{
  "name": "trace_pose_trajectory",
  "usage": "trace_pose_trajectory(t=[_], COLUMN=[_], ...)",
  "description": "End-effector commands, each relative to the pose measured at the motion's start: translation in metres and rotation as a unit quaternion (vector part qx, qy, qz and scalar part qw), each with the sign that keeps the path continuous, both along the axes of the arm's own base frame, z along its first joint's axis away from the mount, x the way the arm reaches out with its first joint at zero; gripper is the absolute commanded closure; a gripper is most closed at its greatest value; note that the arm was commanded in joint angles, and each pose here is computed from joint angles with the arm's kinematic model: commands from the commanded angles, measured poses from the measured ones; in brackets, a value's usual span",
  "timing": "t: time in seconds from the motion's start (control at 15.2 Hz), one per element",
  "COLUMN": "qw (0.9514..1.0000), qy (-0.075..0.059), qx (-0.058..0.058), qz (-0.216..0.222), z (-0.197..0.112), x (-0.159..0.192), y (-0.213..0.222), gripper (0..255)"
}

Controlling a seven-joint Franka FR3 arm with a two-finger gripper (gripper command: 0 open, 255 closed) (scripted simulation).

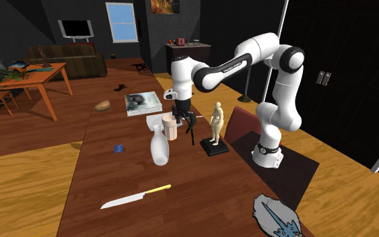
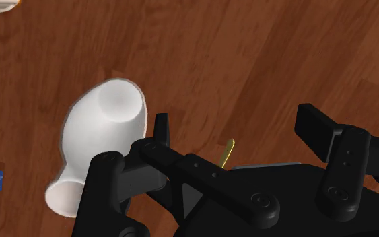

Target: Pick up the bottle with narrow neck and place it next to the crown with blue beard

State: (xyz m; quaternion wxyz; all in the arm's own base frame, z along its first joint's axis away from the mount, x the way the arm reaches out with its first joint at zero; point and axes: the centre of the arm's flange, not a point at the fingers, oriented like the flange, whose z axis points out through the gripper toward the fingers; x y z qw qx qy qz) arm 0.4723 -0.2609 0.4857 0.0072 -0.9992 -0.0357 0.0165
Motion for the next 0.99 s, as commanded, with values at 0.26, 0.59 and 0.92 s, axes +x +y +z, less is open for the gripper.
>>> trace_pose_trajectory(t=[0.26, 0.59, 0.92], qw=[0.9998, 0.9994, 0.9994], qy=[-0.014, -0.025, -0.027], qx=[-0.009, -0.015, -0.016], qz=[-0.009, -0.016, -0.017], z=[-0.011, -0.019, -0.041], x=[0.042, 0.075, 0.079], y=[-0.064, -0.116, -0.124], gripper=[0, 0, 0])
